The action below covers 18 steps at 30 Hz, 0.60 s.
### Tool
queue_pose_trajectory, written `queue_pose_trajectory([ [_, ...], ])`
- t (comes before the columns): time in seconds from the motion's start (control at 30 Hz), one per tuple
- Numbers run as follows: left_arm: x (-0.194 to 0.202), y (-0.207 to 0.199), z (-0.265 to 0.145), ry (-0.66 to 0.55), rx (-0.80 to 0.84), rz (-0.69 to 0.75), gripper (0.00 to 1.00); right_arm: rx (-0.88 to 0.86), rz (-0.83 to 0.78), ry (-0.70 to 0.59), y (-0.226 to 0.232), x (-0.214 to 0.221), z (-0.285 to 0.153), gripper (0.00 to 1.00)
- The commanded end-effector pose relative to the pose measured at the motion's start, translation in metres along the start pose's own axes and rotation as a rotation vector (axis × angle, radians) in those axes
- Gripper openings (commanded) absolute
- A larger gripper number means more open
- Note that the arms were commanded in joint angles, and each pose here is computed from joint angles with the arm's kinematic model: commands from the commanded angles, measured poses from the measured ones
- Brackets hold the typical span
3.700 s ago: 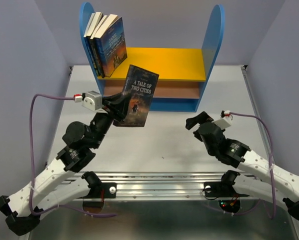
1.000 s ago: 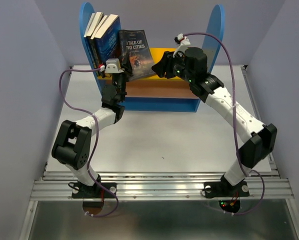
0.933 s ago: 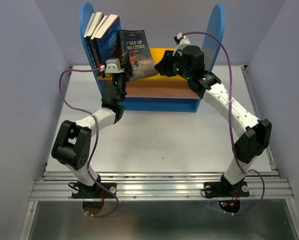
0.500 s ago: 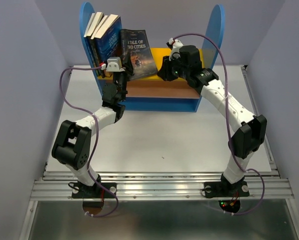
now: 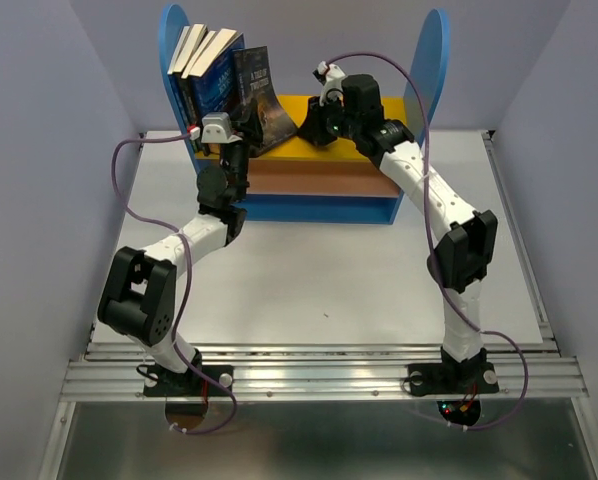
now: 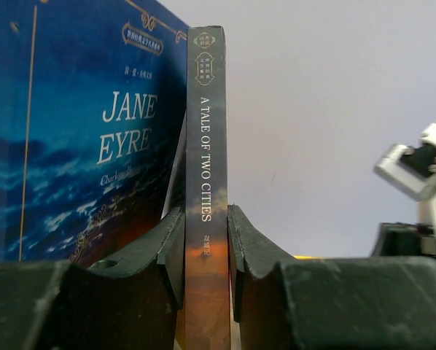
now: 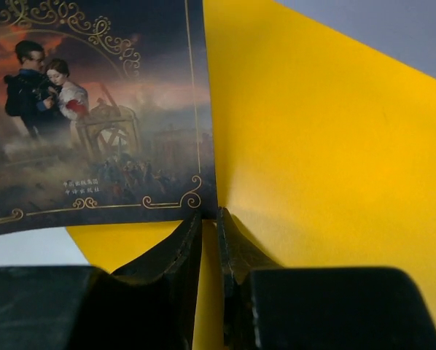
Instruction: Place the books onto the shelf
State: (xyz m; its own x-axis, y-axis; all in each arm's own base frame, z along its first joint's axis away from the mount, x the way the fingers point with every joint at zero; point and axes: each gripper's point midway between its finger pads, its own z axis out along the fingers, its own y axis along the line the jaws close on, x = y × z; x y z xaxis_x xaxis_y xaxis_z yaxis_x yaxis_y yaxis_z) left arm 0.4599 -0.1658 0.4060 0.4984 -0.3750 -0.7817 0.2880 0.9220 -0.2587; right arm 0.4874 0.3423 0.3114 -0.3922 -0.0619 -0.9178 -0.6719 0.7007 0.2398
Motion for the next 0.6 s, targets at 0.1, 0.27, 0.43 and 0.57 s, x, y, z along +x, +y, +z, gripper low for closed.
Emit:
queue_pose_trajectory([
  [0.1,-0.159,-0.035,-0.044,-0.634,0.194,-0.232,0.00,-0.087,0.055,0.053,0.022,0.036,0.051,0.19],
  [0.27,-0.135,-0.023,-0.045,-0.572,0.136,-0.196,0.00,-0.107,0.071,0.004,0.023,0.027,0.064,0.19],
  [0.43,-0.126,-0.012,-0.053,-0.554,0.095,-0.170,0.00,-0.153,0.079,0.015,0.040,0.039,0.083,0.18],
  [0.57,-0.115,-0.007,-0.042,-0.491,0.053,-0.104,0.07,-0.172,0.083,0.039,0.048,0.055,0.097,0.18],
])
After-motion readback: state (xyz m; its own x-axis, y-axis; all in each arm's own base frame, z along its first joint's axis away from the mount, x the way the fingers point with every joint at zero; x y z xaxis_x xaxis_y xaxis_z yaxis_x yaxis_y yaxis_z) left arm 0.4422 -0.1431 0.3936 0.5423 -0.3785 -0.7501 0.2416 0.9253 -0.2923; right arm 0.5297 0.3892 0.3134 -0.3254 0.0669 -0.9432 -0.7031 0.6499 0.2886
